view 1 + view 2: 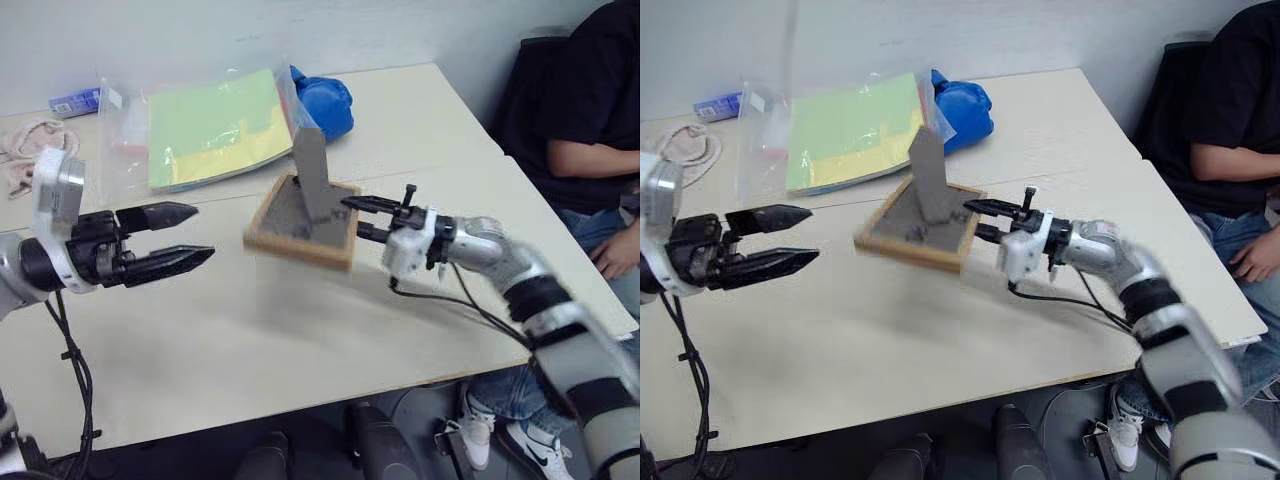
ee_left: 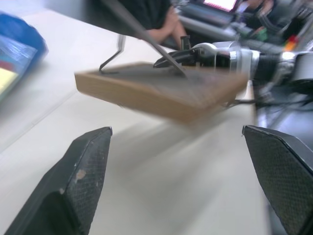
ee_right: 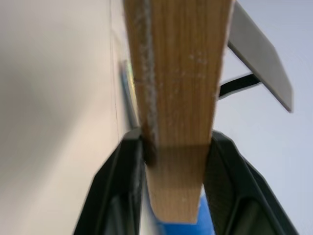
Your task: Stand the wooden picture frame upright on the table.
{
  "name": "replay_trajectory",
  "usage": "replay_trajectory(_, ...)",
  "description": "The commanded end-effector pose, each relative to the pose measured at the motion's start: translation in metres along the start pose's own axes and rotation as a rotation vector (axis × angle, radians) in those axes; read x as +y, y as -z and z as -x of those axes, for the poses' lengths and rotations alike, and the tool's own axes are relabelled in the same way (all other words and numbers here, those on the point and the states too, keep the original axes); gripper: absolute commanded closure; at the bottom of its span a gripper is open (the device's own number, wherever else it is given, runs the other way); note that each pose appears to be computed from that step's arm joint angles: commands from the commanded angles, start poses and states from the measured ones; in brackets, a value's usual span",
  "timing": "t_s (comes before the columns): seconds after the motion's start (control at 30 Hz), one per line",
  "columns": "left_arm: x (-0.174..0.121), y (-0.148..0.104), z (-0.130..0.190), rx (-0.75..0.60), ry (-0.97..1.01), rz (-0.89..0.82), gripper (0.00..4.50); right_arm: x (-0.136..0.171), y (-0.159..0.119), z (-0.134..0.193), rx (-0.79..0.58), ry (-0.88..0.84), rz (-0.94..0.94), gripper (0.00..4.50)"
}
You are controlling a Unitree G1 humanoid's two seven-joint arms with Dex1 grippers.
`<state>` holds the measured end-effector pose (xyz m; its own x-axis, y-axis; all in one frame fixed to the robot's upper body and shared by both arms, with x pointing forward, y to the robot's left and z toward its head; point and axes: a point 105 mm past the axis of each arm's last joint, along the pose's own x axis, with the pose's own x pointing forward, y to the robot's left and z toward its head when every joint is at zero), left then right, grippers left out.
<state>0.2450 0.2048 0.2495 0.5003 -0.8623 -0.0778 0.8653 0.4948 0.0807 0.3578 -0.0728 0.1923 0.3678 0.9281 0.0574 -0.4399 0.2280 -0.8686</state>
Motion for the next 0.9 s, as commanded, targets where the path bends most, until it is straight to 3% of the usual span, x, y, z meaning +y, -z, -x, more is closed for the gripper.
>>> replay_trajectory(0.03, -0.013, 0.009, -0.013, 0.009, -0.045, -0.18, 0.0, -0.001, -0.019, -0.002, -0.113, -0.083, -0.51, 3.25)
replay_trajectory(0.17, -0.015, 0.012, -0.02, -0.05, -0.085, -0.17, 0.0, 0.013, -0.015, -0.005, -0.088, -0.131, -0.894, 3.25)
replay_trajectory(0.27, -0.013, 0.014, -0.018, -0.044, -0.099, -0.166, 0.0, 0.02, -0.006, -0.007, -0.051, -0.127, -1.042, 3.25)
replay_trajectory(0.57, -0.006, 0.013, -0.019, -0.04, -0.107, -0.156, 0.0, 0.059, 0.017, -0.004, 0.103, -0.203, -1.172, 3.25)
replay_trajectory(0.67, -0.007, 0.015, -0.021, -0.033, -0.095, -0.14, 0.0, 0.055, 0.019, -0.004, 0.106, -0.166, -1.22, 2.38)
replay_trajectory(0.87, -0.003, 0.022, -0.021, -0.001, -0.066, -0.085, 0.0, 0.033, -0.001, 0.028, 0.129, -0.203, -1.069, 0.35)
replay_trajectory(0.9, -0.002, 0.022, -0.021, 0.002, -0.068, -0.088, 0.0, 0.028, -0.005, 0.039, 0.141, -0.219, -1.049, 0.35)
